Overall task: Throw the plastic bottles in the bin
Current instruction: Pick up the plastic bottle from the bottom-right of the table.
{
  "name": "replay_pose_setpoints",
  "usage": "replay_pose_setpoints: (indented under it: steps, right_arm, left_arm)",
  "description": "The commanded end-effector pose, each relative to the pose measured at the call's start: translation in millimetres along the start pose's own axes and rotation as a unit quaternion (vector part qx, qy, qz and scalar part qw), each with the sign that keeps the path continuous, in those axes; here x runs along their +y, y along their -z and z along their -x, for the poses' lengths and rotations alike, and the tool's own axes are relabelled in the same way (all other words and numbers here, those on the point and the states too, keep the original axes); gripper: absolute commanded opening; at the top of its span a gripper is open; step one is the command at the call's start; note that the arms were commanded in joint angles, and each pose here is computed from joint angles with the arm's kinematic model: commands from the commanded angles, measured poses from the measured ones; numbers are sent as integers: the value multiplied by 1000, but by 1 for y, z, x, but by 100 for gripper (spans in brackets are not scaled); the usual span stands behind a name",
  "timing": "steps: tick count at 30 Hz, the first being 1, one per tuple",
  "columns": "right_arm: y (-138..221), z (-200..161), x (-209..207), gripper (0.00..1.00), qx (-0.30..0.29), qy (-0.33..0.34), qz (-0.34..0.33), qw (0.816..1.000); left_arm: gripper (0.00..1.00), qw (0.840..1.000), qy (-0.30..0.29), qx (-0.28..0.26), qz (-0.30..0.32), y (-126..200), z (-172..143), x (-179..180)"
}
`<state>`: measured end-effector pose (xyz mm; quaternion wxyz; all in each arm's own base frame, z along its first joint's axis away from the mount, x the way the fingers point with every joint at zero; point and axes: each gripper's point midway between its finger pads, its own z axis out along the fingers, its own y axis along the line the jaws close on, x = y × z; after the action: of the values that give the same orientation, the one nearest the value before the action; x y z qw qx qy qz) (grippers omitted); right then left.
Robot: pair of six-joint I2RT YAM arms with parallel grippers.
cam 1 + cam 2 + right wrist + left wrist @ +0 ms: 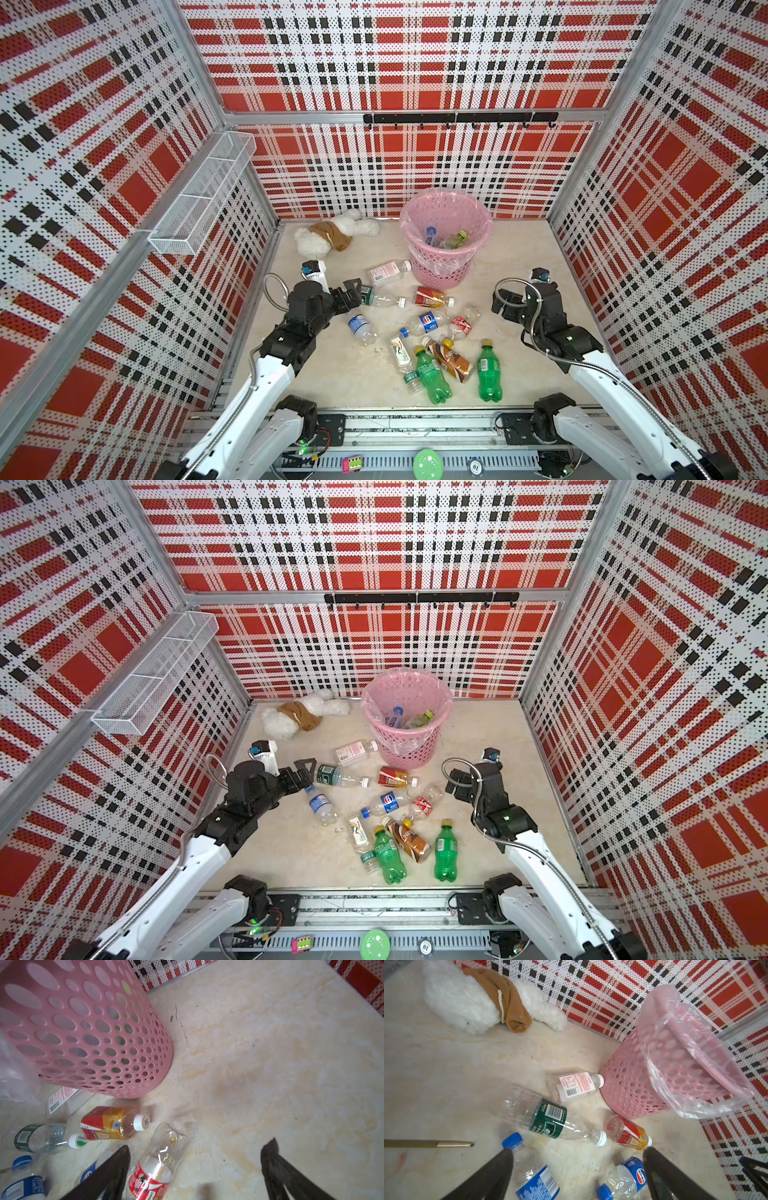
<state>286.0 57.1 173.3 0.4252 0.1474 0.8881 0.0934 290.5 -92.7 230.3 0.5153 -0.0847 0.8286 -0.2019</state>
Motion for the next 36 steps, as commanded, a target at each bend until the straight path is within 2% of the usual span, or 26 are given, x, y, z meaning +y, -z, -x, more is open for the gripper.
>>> replay_pose_setpoints:
  steps: [1,7,12,17,27,32,36]
  right_arm:
    - [10,-22,0,100,66,-14,-5,998]
    - [46,-85,-27,100,144,-22,-66,987]
    - [63,-115,-47,100,159,-57,-76,983]
    - [60,-135,-45,100,189,-58,-71,978]
    - [47,-155,-9,100,190,-12,-55,980]
    - [37,-175,-4,100,209,-28,-45,976]
    - [29,-184,-4,89,213,-37,-41,976]
  left_arm:
    - [99,996,-24,-24,84,14,8,29]
    - [99,993,7,-2,118,8,-12,48]
    - [99,993,30,0,117,5,-19,53]
    - [99,992,54,2,113,3,-19,59]
    - [99,990,90,1,105,3,-26,68]
    - [99,990,92,8,105,0,-28,69]
    - [99,990,95,12,107,-1,-32,71]
